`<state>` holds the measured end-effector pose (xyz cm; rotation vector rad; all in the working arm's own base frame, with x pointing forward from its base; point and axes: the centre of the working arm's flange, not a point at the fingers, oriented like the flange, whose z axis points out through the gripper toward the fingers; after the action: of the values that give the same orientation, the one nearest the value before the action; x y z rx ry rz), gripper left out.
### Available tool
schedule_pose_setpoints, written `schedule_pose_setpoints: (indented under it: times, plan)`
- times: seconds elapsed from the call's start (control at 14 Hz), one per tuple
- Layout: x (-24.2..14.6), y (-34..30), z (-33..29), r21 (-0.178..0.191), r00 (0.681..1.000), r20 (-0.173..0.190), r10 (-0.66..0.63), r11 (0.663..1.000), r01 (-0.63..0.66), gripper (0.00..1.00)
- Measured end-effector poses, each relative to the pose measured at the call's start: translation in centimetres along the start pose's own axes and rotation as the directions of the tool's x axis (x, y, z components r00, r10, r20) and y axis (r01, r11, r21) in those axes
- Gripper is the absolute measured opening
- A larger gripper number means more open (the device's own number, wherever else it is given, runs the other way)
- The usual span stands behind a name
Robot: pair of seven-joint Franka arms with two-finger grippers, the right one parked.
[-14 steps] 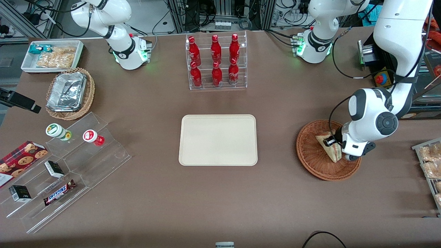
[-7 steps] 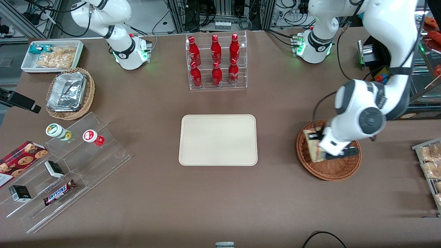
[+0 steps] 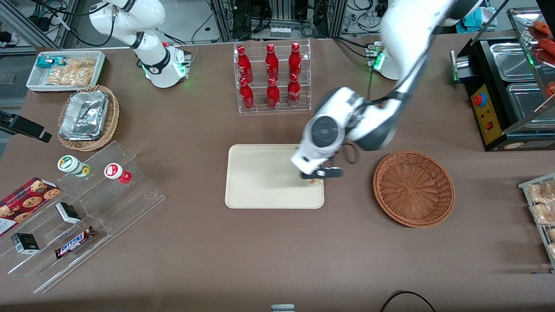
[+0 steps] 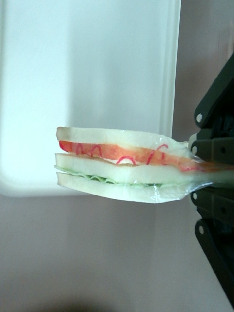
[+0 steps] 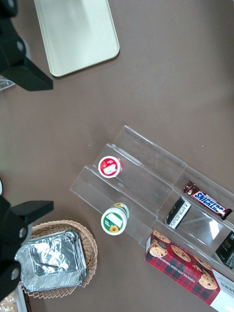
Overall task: Place sandwich from basket to tray
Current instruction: 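Lift the sandwich and carry it with the left gripper over the tray, then lower the sandwich onto the cream tray and open the left gripper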
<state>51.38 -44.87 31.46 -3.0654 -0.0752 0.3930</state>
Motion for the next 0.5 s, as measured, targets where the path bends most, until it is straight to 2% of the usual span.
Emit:
schedule_pose_setpoints:
  times: [0.07, 0.29, 0.5]
  plan:
    - [-0.4, 2.4, 1.2, -0.004, 1.000, 0.002, -0.010, 1.000, 0.010, 0.15]
    - [0.1, 7.1, 3.7, -0.049, 0.999, -0.015, -0.048, 0.998, 0.047, 0.15]
    - [0.2, 10.0, 5.9, -0.074, 0.996, -0.063, -0.062, 0.996, 0.057, 0.19]
